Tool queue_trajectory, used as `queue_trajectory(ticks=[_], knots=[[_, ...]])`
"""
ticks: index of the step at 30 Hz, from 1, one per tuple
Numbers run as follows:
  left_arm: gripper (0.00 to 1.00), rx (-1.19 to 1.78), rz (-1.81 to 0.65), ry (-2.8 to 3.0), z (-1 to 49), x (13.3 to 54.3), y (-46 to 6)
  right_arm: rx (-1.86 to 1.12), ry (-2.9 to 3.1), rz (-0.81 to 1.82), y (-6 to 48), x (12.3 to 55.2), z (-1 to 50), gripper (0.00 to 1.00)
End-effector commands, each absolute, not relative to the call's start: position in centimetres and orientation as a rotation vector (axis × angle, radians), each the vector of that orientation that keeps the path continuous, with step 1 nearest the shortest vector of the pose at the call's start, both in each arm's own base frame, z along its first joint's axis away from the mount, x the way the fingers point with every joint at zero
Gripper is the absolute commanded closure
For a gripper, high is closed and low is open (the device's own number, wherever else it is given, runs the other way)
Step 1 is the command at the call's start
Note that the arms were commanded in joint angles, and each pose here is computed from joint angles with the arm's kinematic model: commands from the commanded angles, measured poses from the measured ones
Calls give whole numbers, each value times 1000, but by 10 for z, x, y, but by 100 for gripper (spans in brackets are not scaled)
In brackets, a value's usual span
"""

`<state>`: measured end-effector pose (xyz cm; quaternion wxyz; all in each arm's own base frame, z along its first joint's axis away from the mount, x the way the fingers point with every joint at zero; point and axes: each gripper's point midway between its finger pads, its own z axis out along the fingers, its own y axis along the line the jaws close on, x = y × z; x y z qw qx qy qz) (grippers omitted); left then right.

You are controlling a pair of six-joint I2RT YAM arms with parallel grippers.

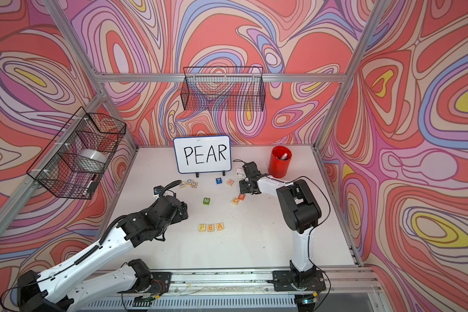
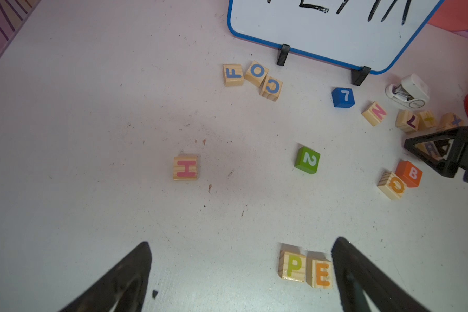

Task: Spell the uppercase word “pear” with letter blocks
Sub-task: Pick up the letter block from the center of the board.

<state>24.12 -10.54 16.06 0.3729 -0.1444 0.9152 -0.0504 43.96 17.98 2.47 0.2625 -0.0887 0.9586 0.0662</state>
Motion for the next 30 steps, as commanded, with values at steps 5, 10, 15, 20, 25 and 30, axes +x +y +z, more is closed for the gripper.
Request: queue_trajectory(ticks=[5, 10, 15, 20, 25, 30], knots=[[0, -180, -364, 2404, 154, 248, -157, -183, 2630, 98, 180, 423, 22, 42], [2, -55, -590, 2470, 138, 252, -210, -116, 2628, 81, 178, 420, 24, 46], [3, 52, -673, 2467, 135, 266, -249, -62, 2625, 58, 174, 419, 24, 50], [3, 159, -725, 2444, 137, 283, -283, -16, 2625, 36, 169, 418, 23, 52], [1, 236, -775, 2432, 136, 298, -311, 19, 2619, 37, 168, 420, 23, 55], [0, 276, -790, 2436, 135, 304, -326, 30, 2619, 46, 170, 421, 24, 58]])
